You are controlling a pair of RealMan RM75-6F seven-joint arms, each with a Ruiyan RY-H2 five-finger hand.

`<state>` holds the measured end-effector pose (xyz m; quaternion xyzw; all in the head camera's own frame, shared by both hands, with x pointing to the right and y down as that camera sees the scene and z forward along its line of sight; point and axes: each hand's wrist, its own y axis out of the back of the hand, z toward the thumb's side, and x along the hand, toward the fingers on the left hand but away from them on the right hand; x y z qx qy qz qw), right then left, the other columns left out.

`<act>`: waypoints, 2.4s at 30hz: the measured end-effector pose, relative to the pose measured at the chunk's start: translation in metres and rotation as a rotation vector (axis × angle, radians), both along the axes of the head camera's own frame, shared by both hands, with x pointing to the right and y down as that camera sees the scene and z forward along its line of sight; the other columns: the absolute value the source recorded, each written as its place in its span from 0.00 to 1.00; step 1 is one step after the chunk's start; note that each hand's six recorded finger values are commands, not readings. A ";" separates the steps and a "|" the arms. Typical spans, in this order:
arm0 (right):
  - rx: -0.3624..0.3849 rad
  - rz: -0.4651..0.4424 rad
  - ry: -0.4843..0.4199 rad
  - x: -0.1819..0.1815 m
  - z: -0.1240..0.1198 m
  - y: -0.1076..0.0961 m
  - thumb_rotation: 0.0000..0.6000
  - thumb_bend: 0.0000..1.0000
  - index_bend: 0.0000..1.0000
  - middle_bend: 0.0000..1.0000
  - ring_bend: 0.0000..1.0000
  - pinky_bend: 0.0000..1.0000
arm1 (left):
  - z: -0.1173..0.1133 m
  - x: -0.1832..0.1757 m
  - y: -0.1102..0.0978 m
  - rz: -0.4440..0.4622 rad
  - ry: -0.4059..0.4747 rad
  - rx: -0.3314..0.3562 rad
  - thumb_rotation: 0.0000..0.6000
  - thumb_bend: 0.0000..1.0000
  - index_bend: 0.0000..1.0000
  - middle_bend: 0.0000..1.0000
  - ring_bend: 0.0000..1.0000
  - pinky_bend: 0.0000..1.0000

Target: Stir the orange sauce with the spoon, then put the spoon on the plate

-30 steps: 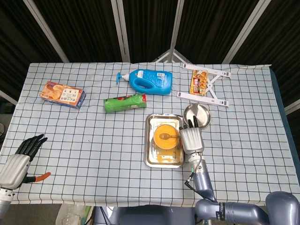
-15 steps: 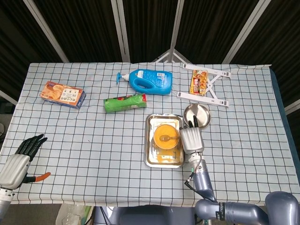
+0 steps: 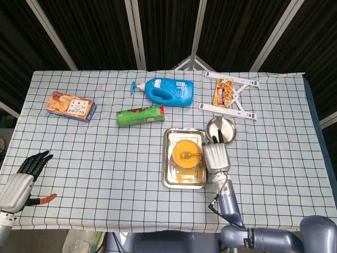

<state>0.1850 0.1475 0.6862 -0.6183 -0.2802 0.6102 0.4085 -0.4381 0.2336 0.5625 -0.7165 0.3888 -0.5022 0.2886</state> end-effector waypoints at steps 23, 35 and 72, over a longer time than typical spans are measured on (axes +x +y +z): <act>0.167 -0.184 0.097 -0.003 -0.024 -0.001 1.00 0.67 0.65 0.60 0.30 0.00 | -0.002 0.001 0.001 0.000 0.003 0.007 1.00 0.00 0.00 0.00 0.00 0.00; 0.265 -0.350 0.182 -0.012 -0.023 0.004 1.00 0.67 0.65 0.61 0.30 0.00 | -0.001 0.001 0.001 0.000 0.006 0.003 1.00 0.00 0.00 0.00 0.00 0.00; 0.411 -0.662 0.469 -0.007 -0.030 0.007 1.00 0.67 0.65 0.61 0.30 0.00 | -0.002 0.002 0.001 0.008 0.015 0.005 1.00 0.00 0.00 0.00 0.00 0.00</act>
